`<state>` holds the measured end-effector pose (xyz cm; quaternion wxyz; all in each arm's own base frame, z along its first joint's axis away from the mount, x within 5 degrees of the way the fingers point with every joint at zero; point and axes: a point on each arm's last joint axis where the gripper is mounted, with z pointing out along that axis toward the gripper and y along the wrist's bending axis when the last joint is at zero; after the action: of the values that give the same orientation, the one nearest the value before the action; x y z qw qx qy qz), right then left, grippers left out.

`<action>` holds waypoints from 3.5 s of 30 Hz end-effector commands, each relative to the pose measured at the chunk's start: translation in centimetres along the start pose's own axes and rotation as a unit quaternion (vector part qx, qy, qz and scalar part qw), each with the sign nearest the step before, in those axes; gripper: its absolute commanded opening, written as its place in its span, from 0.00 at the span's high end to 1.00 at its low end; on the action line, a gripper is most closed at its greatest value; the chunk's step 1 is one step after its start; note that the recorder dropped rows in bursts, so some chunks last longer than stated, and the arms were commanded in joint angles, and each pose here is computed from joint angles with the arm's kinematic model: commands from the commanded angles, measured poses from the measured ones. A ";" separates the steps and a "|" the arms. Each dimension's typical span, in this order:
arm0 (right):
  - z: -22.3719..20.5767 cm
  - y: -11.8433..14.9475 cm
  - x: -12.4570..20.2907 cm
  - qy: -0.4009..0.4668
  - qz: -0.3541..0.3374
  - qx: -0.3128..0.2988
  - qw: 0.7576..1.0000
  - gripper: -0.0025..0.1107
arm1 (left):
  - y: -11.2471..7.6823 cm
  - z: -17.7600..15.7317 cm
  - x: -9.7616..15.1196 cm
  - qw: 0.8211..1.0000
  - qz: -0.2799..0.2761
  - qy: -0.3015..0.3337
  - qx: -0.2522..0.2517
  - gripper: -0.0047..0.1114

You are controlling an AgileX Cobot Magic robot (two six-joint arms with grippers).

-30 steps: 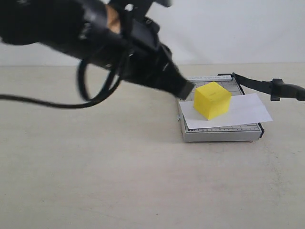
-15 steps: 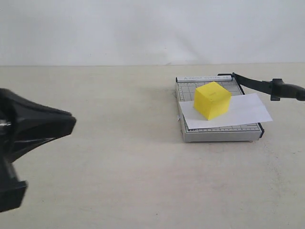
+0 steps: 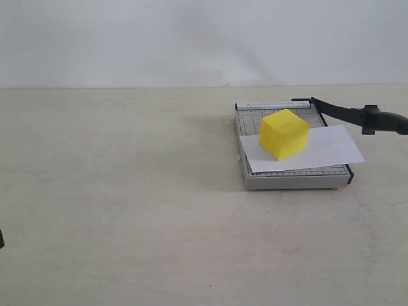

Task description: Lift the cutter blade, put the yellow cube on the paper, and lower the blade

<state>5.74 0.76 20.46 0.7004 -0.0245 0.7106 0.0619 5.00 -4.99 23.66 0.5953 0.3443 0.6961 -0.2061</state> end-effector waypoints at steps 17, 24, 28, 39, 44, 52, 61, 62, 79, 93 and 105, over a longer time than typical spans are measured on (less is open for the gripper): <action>-0.1 0.0 -0.1 -0.008 0.000 0.000 1.000 0.98 | 0.5 -0.9 3.2 0.989 -0.027 -0.107 -0.099 0.92; -0.1 0.0 -0.1 -0.008 0.000 0.000 1.000 0.98 | 0.5 -0.9 3.2 0.989 -0.024 -0.107 -0.100 0.92; -0.1 0.0 0.0 -0.003 0.000 -0.001 1.000 0.98 | 0.5 -0.9 3.2 0.989 -0.024 -0.107 -0.100 0.92; -0.1 0.0 0.0 -0.003 0.000 -0.001 1.000 0.98 | 0.5 -0.9 3.2 0.989 -0.024 -0.107 -0.100 0.92; -0.1 0.0 0.0 -0.003 0.000 -0.001 1.000 0.98 | 0.5 -0.8 3.9 0.992 -0.027 -0.071 -0.098 0.92; -0.1 0.0 0.0 -0.003 0.000 -0.001 1.000 0.98 | 0.5 -0.8 3.8 0.992 -0.027 -0.073 -0.098 0.92; -0.1 0.0 0.0 -0.003 0.000 -0.001 1.000 0.98 | 0.6 -0.8 3.8 0.991 -0.028 -0.073 -0.106 0.92; -0.1 0.0 0.0 -0.003 0.000 -0.001 1.000 0.98 | 0.7 -0.8 3.8 0.991 -0.028 -0.072 -0.111 0.92; -0.3 -0.2 -2.0 -0.111 0.086 0.002 0.990 0.98 | 2.9 -1.8 4.3 0.943 -0.054 -0.044 -0.326 0.92; -0.7 0.6 -4.3 0.041 0.175 -0.011 0.984 0.92 | 3.7 -2.6 4.6 0.906 -0.065 -0.031 -0.417 0.92; 5.9 0.8 -13.9 0.278 0.088 0.030 0.956 0.43 | 3.7 -2.6 4.6 0.905 -0.065 -0.031 -0.419 0.92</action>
<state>9.50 1.54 32.11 0.4969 0.0647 0.8563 0.1248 5.65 0.38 20.29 0.6914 0.0161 0.7200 0.0574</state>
